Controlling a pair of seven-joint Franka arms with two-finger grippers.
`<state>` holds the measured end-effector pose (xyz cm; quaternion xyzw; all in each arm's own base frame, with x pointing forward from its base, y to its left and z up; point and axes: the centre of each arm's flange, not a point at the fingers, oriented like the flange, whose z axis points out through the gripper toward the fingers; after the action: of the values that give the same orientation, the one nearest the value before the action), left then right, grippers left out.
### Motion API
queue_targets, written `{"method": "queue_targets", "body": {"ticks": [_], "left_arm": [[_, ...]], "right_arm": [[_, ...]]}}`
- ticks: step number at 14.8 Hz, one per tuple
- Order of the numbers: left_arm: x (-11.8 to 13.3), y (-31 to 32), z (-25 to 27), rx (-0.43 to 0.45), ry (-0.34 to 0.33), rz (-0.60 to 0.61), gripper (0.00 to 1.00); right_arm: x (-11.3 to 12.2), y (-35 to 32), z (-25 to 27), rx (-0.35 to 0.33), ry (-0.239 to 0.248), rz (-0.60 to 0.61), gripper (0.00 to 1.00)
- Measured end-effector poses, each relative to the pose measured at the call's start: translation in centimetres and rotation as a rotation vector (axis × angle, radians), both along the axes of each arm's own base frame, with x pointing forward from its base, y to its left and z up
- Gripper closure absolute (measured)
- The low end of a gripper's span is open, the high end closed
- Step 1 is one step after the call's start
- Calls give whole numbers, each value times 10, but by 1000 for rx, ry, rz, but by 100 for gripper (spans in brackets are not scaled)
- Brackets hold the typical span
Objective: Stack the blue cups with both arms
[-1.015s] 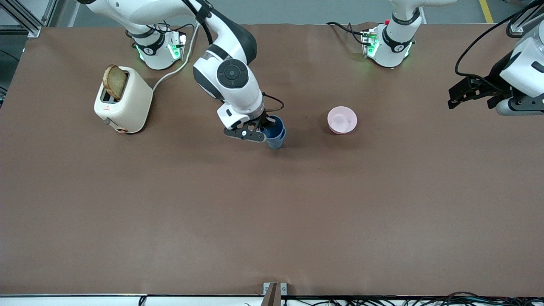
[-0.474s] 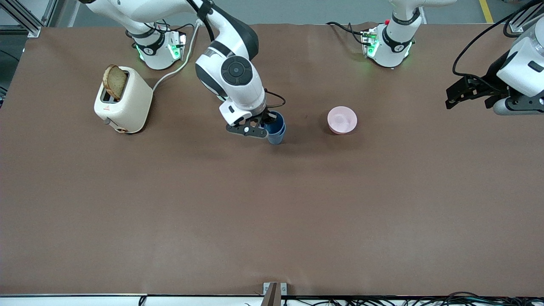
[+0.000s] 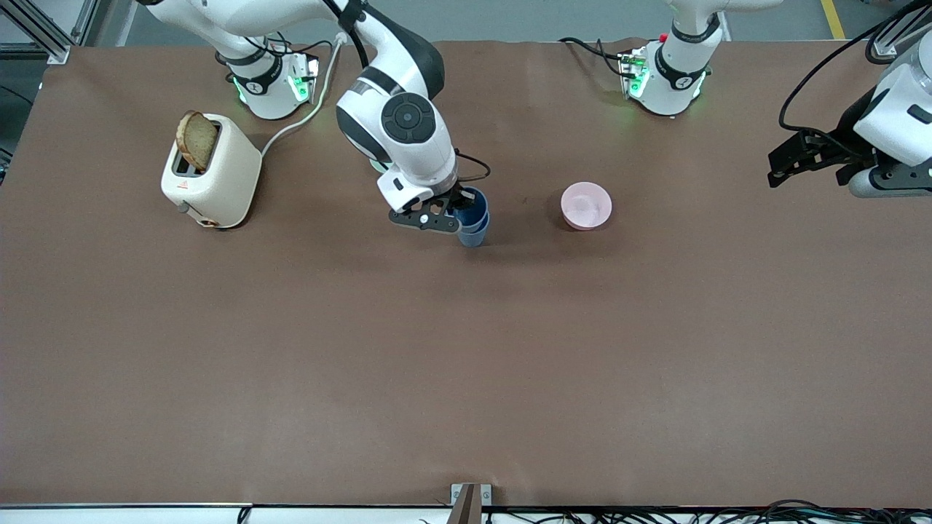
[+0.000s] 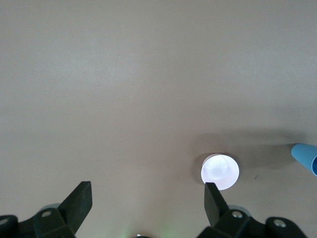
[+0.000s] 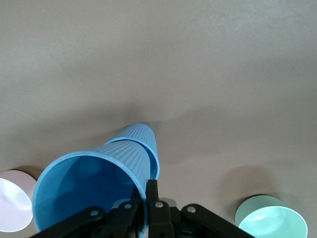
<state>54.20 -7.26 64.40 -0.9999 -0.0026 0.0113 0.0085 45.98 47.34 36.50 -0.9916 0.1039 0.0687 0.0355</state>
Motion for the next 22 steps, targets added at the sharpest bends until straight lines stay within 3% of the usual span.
{"method": "queue_targets", "body": {"ticks": [8, 15, 18, 22], "left_arm": [[0, 3, 0, 14, -3, 1, 0], [6, 1, -3, 10, -26, -1, 0], [8, 0, -6, 10, -22, -4, 0], [9, -2, -9, 10, -18, -8, 0]], "right_arm": [[-7, 5, -2, 8, 0, 11, 94], [-3, 4, 0, 14, -10, 6, 30], [23, -23, 35, 14, -76, -3, 1], [76, -137, 118, -66, -181, 36, 0]]}}
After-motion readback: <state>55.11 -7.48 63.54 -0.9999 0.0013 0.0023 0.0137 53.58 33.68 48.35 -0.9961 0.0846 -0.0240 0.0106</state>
